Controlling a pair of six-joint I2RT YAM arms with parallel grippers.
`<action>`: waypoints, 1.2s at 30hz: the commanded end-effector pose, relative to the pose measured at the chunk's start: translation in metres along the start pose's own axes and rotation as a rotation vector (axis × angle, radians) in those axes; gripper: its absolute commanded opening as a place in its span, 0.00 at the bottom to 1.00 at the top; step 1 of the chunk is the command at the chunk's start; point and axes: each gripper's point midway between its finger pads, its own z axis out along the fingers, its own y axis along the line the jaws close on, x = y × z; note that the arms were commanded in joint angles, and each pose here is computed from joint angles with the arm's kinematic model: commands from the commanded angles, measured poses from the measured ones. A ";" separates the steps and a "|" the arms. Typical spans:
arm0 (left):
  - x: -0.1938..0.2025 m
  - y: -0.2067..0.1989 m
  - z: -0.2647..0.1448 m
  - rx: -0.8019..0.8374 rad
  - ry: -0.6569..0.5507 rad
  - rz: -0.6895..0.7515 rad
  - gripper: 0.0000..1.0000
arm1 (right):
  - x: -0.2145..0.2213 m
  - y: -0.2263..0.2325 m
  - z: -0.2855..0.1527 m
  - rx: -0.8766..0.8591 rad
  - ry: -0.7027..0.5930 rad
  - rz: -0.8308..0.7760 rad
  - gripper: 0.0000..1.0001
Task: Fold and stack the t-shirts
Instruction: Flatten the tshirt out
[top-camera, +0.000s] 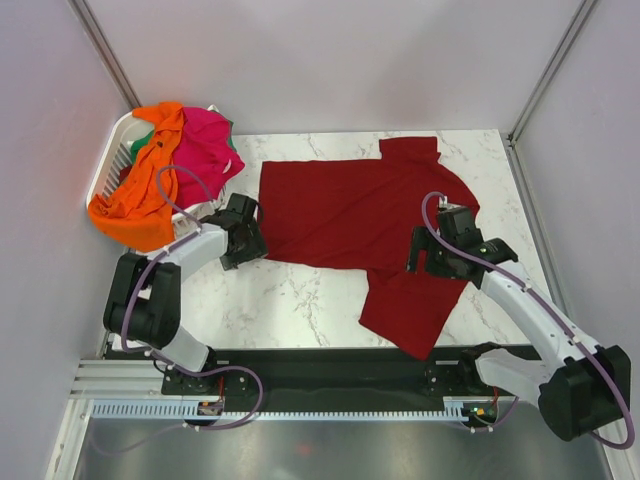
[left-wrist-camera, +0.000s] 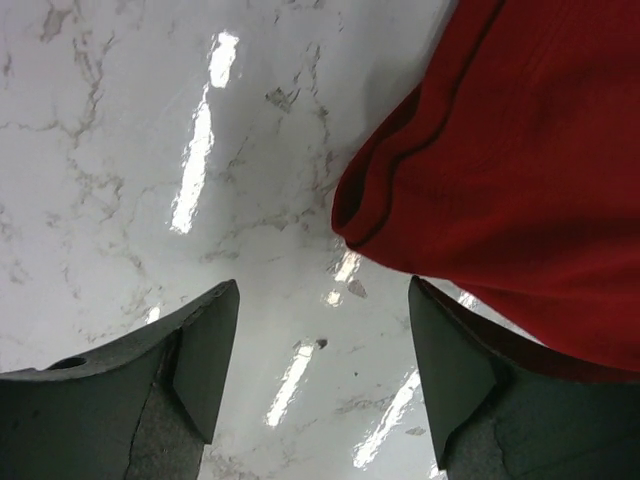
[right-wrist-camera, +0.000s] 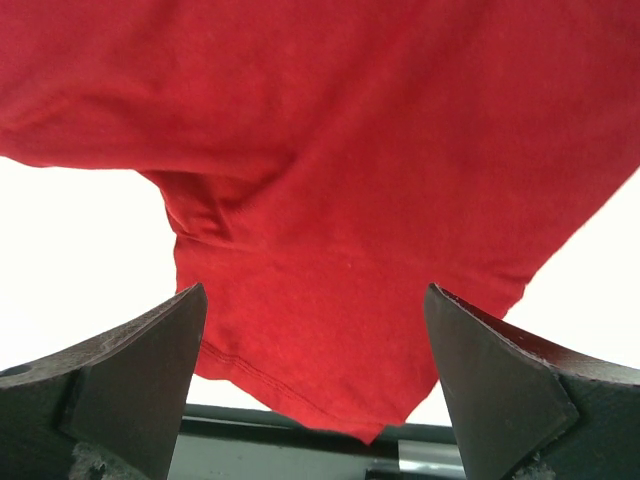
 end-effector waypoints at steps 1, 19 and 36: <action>-0.025 -0.023 0.006 0.066 -0.073 -0.069 0.76 | 0.004 -0.005 -0.005 0.018 -0.020 0.067 0.98; -0.055 -0.046 0.026 0.101 -0.153 -0.054 0.07 | 0.146 0.008 -0.012 0.011 0.380 0.060 0.93; -0.052 -0.044 0.019 0.125 -0.159 -0.033 0.02 | 0.206 -0.001 0.007 0.110 0.420 -0.087 0.63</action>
